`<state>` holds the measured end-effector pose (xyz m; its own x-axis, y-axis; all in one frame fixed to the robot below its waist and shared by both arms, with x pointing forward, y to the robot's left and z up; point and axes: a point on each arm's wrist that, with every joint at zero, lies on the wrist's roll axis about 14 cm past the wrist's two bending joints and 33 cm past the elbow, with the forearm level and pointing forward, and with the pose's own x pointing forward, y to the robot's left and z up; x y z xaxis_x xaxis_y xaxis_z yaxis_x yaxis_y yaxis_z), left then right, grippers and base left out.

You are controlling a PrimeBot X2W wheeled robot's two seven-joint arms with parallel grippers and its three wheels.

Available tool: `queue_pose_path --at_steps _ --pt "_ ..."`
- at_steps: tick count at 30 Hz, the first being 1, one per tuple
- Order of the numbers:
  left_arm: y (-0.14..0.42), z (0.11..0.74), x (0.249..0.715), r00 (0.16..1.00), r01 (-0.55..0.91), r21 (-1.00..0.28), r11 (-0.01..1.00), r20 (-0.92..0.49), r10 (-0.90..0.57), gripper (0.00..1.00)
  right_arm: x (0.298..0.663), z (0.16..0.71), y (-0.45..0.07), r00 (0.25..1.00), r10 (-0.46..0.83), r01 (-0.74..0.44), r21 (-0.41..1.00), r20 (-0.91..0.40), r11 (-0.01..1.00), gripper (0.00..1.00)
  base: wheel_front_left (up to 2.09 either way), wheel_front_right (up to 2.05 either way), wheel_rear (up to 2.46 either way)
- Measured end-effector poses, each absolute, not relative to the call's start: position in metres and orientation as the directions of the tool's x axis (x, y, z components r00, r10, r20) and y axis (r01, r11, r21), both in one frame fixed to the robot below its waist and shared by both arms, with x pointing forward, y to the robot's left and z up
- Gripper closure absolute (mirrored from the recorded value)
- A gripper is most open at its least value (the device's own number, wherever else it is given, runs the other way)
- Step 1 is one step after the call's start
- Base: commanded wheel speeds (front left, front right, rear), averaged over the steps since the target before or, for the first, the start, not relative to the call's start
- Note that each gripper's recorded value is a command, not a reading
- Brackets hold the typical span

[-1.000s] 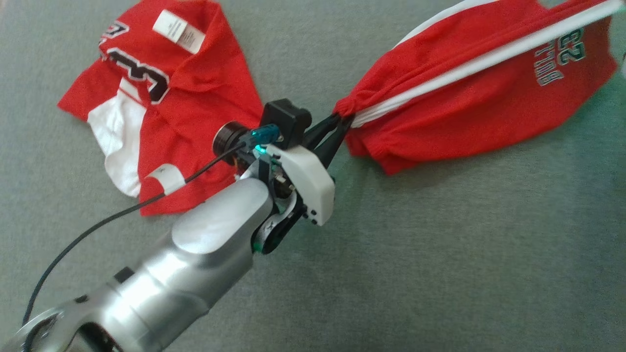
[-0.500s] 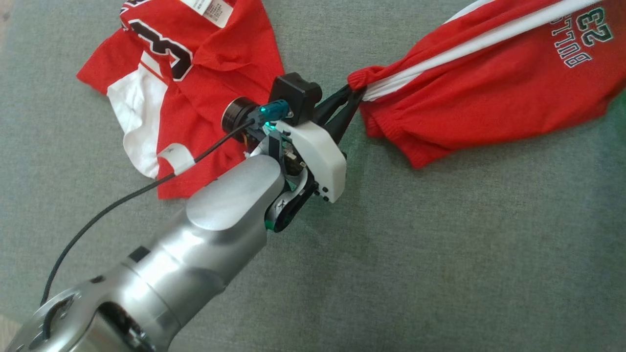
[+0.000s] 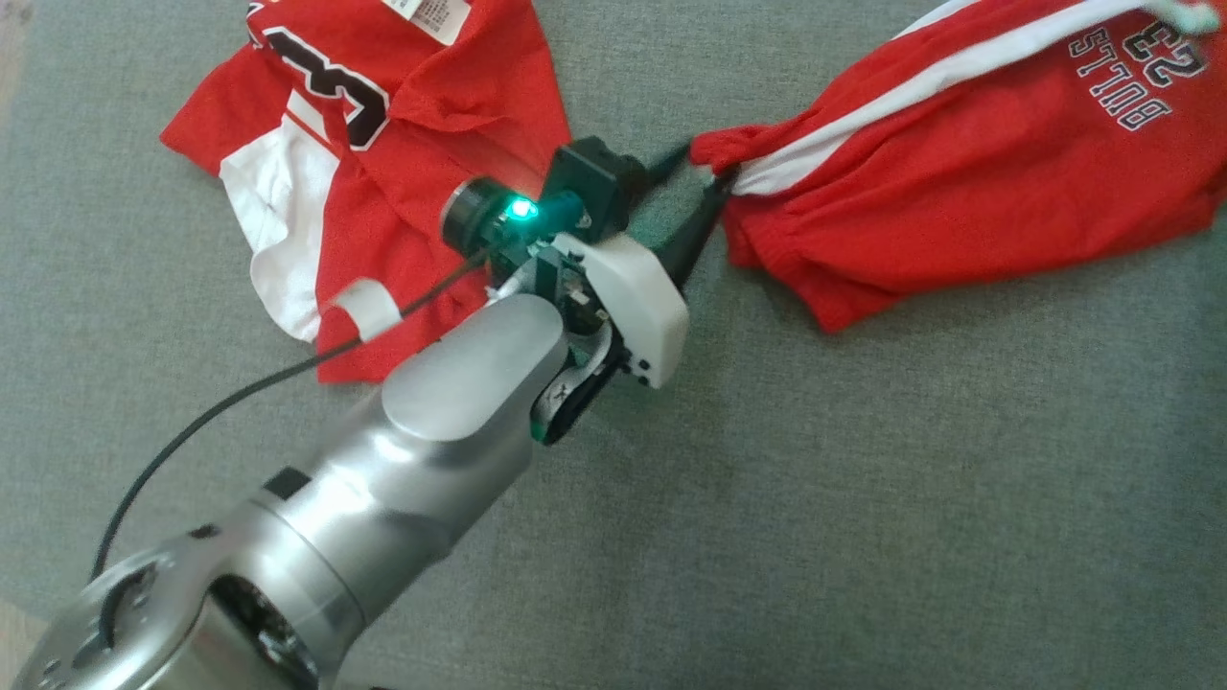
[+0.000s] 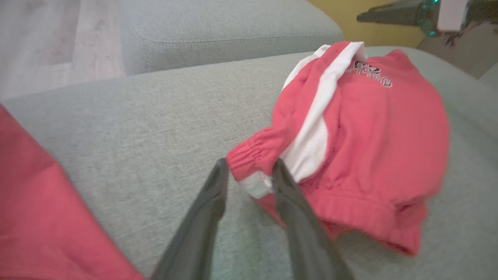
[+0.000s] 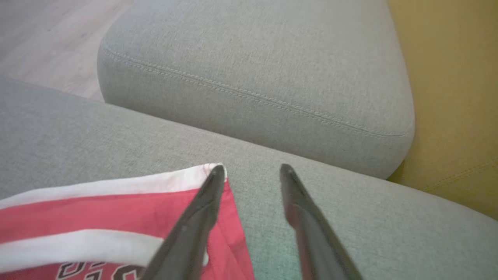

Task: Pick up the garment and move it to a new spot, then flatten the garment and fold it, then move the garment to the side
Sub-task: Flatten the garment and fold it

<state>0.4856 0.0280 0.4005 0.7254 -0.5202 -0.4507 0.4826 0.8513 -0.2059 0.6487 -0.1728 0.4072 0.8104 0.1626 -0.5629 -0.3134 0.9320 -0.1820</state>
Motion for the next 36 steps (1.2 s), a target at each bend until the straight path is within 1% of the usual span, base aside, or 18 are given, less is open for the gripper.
queue_pose_path --at_steps 1,2,6,7,10,13,17,19,22,23,24,28,32,36 --pt "0.031 0.399 0.487 0.735 0.491 -0.165 0.855 -0.449 -0.508 0.00 0.651 0.410 -0.175 0.819 0.160 -0.306 -0.184 -0.551 0.934 0.00 0.00 0.00 0.00" --pt "0.035 0.400 0.489 0.745 0.498 -0.126 0.858 -0.444 -0.498 0.00 0.653 0.413 -0.175 0.828 0.159 -0.301 -0.185 -0.538 0.936 0.00 0.00 0.00 0.00" --pt "0.040 0.407 0.497 0.779 0.474 -0.114 0.873 -0.409 -0.476 0.00 0.660 0.429 -0.171 0.866 0.177 -0.280 -0.159 -0.468 0.947 0.00 0.00 0.00 0.00" --pt "0.041 0.413 0.500 0.798 0.462 -0.108 0.880 -0.384 -0.465 0.00 0.661 0.437 -0.170 0.883 0.182 -0.270 -0.152 -0.432 0.951 0.00 0.00 0.00 0.00" --pt "0.046 0.427 0.506 0.834 0.433 -0.093 0.896 -0.335 -0.438 0.00 0.660 0.452 -0.174 0.909 0.180 -0.248 -0.140 -0.377 0.959 0.00 0.00 0.00 0.00" --pt "0.055 0.447 0.514 0.879 0.394 -0.075 0.916 -0.262 -0.399 0.00 0.659 0.478 -0.169 0.942 0.195 -0.225 -0.085 -0.272 0.971 0.00 0.00 0.00 0.00" --pt "0.079 0.483 0.525 0.940 0.302 -0.062 0.951 -0.150 -0.308 0.00 0.649 0.516 -0.164 0.975 0.200 -0.198 0.032 -0.095 0.980 0.00 0.00 0.00 0.00" --pt "0.091 0.498 0.525 0.958 0.264 -0.063 0.963 -0.103 -0.269 0.00 0.638 0.528 -0.161 0.978 0.207 -0.205 0.052 -0.038 0.977 0.00 0.00 0.00 0.00" --pt "0.106 0.516 0.516 0.974 0.221 -0.003 0.975 -0.045 -0.221 0.00 0.617 0.541 -0.157 0.975 0.222 -0.222 0.068 0.018 0.973 0.00 0.00 0.00 0.00" --pt "0.111 0.525 0.513 0.979 0.205 -0.005 0.979 -0.015 -0.206 0.00 0.609 0.544 -0.157 0.974 0.223 -0.225 0.076 0.034 0.971 0.00 0.00 0.00 0.00" --pt "0.111 0.525 0.513 0.979 0.205 -0.005 0.979 -0.015 -0.206 0.00 0.609 0.544 -0.157 0.974 0.223 -0.225 0.076 0.034 0.971 0.00 0.00 0.00 0.00" --pt "0.113 0.546 0.491 0.980 0.188 -0.013 0.982 0.067 -0.186 0.00 0.575 0.551 -0.160 0.973 0.217 -0.225 0.110 0.080 0.968 0.00 0.00 0.00 0.00" --pt "0.116 0.533 0.461 0.986 0.159 -0.067 0.985 0.055 -0.156 0.00 0.533 0.538 -0.159 0.974 0.211 -0.222 0.138 0.084 0.965 0.00 0.00 0.00 0.00" --pt "0.123 0.518 0.435 0.992 0.123 -0.113 0.986 0.026 -0.121 0.00 0.490 0.516 -0.158 0.980 0.192 -0.199 0.172 0.058 0.965 0.00 0.00 0.00 0.00"
